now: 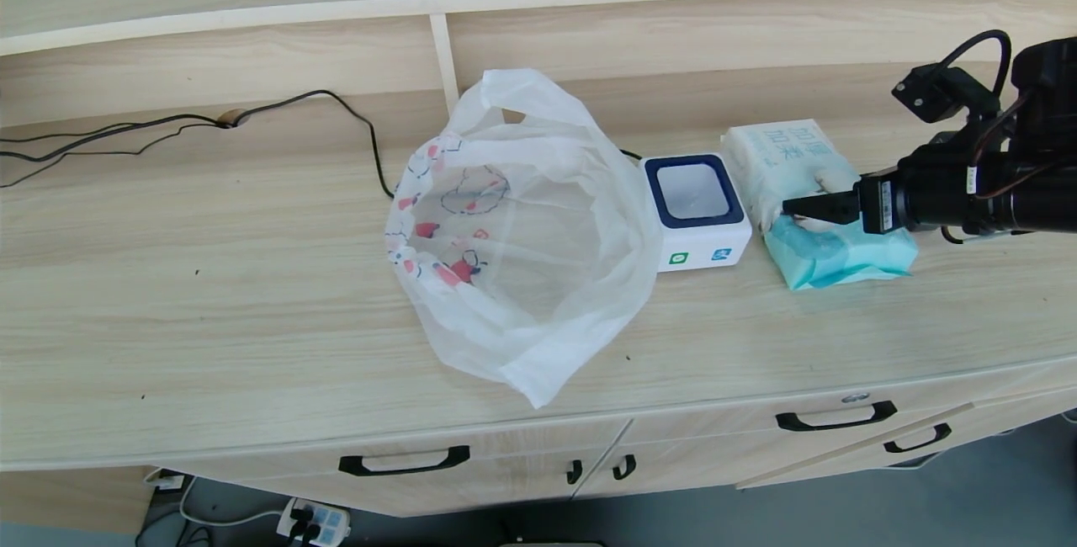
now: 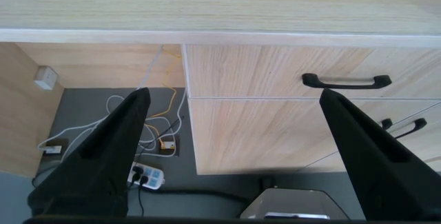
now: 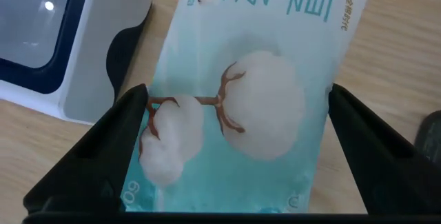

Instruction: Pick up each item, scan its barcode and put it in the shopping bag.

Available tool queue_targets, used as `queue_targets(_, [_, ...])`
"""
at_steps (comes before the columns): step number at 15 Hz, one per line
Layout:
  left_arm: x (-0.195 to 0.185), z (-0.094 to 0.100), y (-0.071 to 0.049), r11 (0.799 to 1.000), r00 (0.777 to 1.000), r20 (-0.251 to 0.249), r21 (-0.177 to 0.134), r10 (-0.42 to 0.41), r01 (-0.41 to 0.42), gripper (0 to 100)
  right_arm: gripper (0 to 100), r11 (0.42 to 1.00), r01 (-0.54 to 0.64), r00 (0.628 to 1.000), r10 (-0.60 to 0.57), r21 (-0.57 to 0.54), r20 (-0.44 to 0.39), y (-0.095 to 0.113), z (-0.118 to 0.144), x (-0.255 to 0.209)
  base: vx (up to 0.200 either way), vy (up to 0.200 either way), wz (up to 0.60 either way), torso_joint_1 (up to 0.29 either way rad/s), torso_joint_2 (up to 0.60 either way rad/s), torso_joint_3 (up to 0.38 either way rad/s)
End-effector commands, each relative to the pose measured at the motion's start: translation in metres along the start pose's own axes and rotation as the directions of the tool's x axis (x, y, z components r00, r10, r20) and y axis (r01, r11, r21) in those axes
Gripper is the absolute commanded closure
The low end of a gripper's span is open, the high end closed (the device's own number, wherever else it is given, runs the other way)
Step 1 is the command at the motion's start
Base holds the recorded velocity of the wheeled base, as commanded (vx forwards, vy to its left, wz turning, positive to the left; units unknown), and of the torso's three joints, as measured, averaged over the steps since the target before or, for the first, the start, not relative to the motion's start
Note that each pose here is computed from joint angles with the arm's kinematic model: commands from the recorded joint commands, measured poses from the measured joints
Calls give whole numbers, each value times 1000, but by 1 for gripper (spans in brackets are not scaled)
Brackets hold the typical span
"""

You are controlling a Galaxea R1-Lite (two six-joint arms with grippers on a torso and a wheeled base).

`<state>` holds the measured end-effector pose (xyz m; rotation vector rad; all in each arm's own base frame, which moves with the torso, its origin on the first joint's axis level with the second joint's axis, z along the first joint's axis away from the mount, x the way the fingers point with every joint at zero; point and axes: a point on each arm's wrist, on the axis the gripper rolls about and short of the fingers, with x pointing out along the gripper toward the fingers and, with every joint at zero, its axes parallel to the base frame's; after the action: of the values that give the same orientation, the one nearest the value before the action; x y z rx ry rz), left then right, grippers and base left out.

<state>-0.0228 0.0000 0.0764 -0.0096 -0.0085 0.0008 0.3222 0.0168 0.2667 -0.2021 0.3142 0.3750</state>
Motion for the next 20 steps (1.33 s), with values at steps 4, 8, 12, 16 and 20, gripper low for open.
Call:
queue_targets(4, [0, 0, 0, 1000, 1000, 2, -1, 1, -1, 0, 0, 1000, -8, 999, 8, 2, -40, 1, -8, 16, 0, 0, 0, 0, 0, 0])
queue_targets(8, [0, 0, 0, 1000, 1000, 1, 0, 1, -1, 0, 0, 1000, 7, 999, -7, 8, -46, -5, -10, 19, 0, 0, 0, 0, 0, 0])
queue_targets(12, [0, 0, 0, 1000, 1000, 1, 0, 1, -1, 0, 100, 1000, 17, 999, -16, 14, -32, -8, -9, 17, 0, 0, 0, 0, 0, 0])
queue_targets(16, [0, 0, 0, 1000, 1000, 1, 0, 1, -1, 0, 100, 1000, 18, 1000, -18, 10, -14, -5, -6, 7, 0, 0, 0, 0, 0, 0])
queue_targets(20, [0, 0, 0, 1000, 1000, 1, 0, 1, -1, 0, 100, 998, 36, 988, -43, 47, 146, 9, 31, -57, 0, 0, 0, 0, 0, 0])
